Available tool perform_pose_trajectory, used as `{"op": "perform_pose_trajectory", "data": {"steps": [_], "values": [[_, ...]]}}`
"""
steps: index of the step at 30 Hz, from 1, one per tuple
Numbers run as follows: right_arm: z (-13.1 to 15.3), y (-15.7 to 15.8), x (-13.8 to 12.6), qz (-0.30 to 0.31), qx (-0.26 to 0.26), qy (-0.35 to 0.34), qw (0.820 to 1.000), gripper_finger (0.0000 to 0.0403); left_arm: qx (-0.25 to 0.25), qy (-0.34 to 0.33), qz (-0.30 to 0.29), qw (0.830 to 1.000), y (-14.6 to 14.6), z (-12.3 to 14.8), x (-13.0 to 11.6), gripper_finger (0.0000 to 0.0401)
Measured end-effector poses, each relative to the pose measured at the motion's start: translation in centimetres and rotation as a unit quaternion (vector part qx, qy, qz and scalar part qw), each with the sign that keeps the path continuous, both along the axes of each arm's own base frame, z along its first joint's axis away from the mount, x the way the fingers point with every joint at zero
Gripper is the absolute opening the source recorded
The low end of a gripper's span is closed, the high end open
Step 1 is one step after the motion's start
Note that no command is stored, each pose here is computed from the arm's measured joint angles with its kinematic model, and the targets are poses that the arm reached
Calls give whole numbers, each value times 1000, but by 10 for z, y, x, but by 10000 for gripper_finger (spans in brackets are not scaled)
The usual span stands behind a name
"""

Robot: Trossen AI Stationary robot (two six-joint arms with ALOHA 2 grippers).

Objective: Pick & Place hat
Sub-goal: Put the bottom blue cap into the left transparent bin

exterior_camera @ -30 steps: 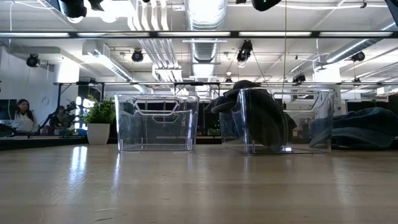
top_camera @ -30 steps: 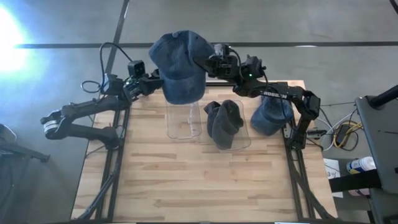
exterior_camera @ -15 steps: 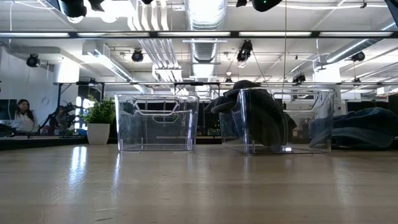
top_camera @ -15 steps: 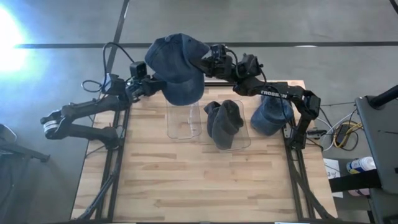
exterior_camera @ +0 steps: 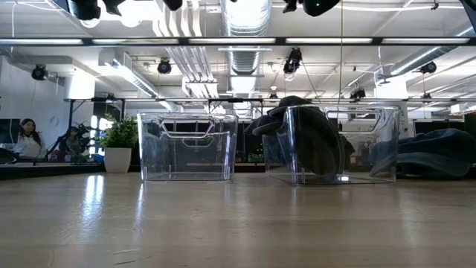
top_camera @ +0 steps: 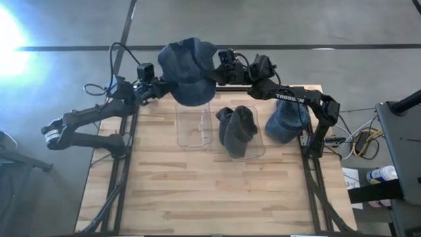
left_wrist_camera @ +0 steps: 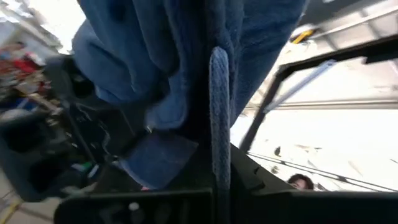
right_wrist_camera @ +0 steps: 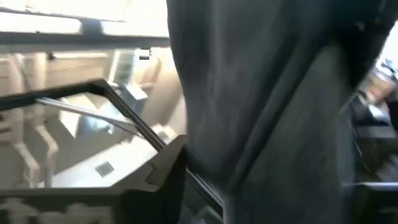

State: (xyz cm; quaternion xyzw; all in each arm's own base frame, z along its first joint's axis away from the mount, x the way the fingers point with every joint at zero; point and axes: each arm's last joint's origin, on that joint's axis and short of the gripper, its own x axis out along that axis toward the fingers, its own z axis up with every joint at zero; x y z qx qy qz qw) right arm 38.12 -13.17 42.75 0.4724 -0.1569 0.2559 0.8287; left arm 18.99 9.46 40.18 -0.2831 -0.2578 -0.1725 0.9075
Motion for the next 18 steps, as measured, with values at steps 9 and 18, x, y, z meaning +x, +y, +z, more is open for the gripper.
{"op": "perform_pose_trajectory", "data": {"steps": [9,18], "values": [[-33,-17,-29,-48,1,106,993,215,-10,57,71,996,9,1,-23,6],[-79,8,-97,-132,59,255,956,265,-64,189,99,975,22,-44,-18,5]]}}
